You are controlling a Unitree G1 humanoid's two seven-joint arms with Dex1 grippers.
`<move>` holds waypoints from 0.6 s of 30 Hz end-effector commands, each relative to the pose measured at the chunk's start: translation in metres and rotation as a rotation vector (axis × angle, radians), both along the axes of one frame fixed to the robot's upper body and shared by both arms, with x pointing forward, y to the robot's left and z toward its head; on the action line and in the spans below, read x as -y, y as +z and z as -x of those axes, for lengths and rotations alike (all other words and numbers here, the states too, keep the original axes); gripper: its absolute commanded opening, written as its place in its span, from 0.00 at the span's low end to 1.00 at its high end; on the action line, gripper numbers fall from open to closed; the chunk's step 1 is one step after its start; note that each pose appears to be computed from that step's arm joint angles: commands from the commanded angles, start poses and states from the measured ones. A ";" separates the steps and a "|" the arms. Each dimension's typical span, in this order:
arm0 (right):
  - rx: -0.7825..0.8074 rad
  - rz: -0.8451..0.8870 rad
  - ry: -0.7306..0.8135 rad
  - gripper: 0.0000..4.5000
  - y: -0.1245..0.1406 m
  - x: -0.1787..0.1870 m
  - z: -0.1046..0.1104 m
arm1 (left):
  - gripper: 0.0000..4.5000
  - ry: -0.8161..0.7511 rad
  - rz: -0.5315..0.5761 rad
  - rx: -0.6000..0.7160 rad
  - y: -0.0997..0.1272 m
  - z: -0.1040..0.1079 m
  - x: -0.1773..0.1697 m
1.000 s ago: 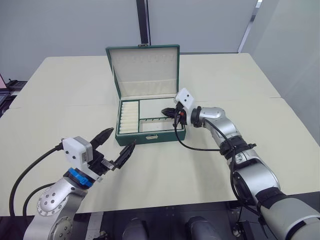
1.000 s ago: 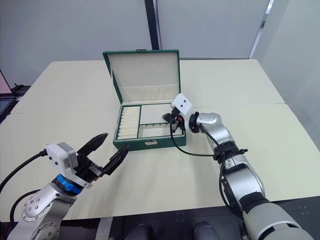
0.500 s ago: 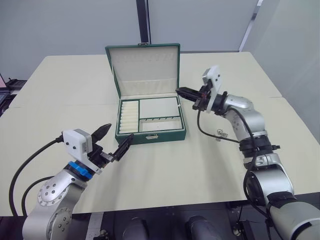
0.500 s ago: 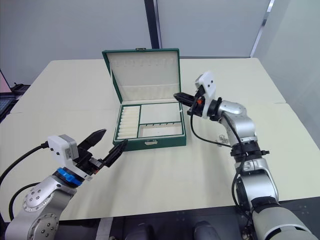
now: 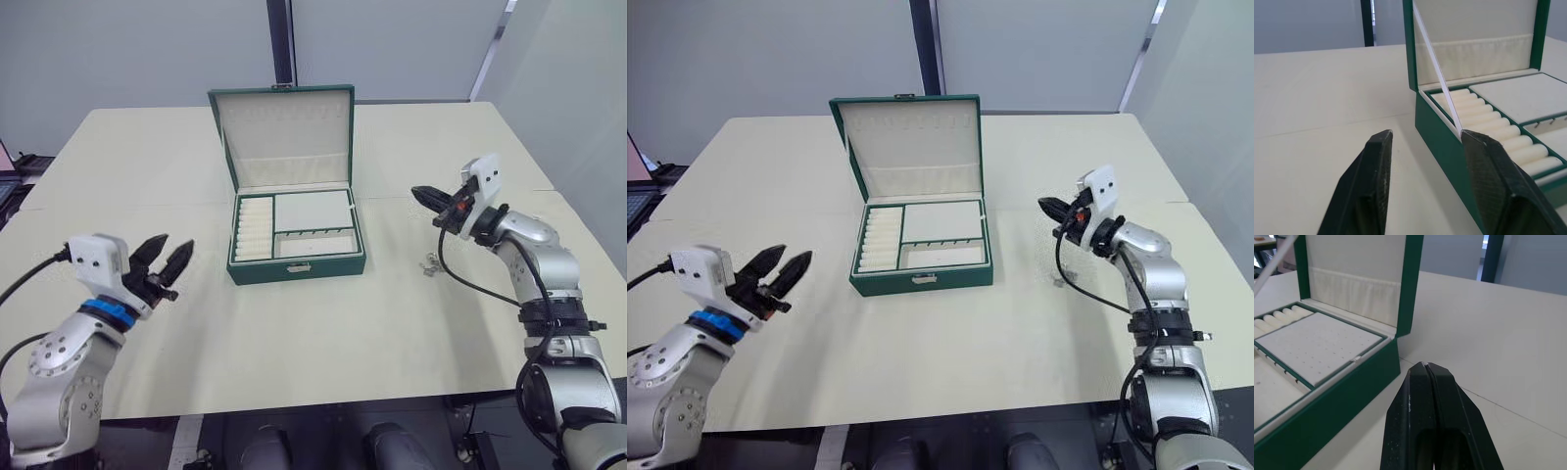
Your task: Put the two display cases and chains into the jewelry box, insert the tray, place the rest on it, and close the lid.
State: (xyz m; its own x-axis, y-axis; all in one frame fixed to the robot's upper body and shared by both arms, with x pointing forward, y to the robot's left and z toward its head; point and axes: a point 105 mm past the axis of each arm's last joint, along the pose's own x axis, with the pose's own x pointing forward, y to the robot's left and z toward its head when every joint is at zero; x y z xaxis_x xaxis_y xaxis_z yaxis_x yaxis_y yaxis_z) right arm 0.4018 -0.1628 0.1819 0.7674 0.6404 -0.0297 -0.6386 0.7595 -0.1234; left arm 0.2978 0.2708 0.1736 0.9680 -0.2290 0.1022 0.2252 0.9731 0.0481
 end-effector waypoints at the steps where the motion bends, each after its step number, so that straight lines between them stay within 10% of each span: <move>1: 0.019 0.083 -0.004 0.00 -0.013 -0.007 0.000 | 0.22 -0.001 -0.052 -0.060 -0.013 -0.018 0.003; 4: -0.006 0.094 -0.004 0.00 -0.027 -0.016 -0.002 | 0.00 -0.016 -0.055 -0.102 -0.025 -0.037 0.008; 18: -0.069 0.102 0.175 0.00 -0.049 -0.081 0.017 | 0.00 -0.105 -0.021 -0.203 -0.058 -0.062 0.024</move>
State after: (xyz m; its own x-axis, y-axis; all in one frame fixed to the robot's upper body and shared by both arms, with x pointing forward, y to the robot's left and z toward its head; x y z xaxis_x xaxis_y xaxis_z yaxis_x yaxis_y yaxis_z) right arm 0.3897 -0.0892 0.1237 0.6617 0.7277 -0.1807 -0.7496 0.6479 -0.1355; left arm 0.3570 0.2495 0.1030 0.9399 -0.3119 -0.1393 0.3129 0.9497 -0.0148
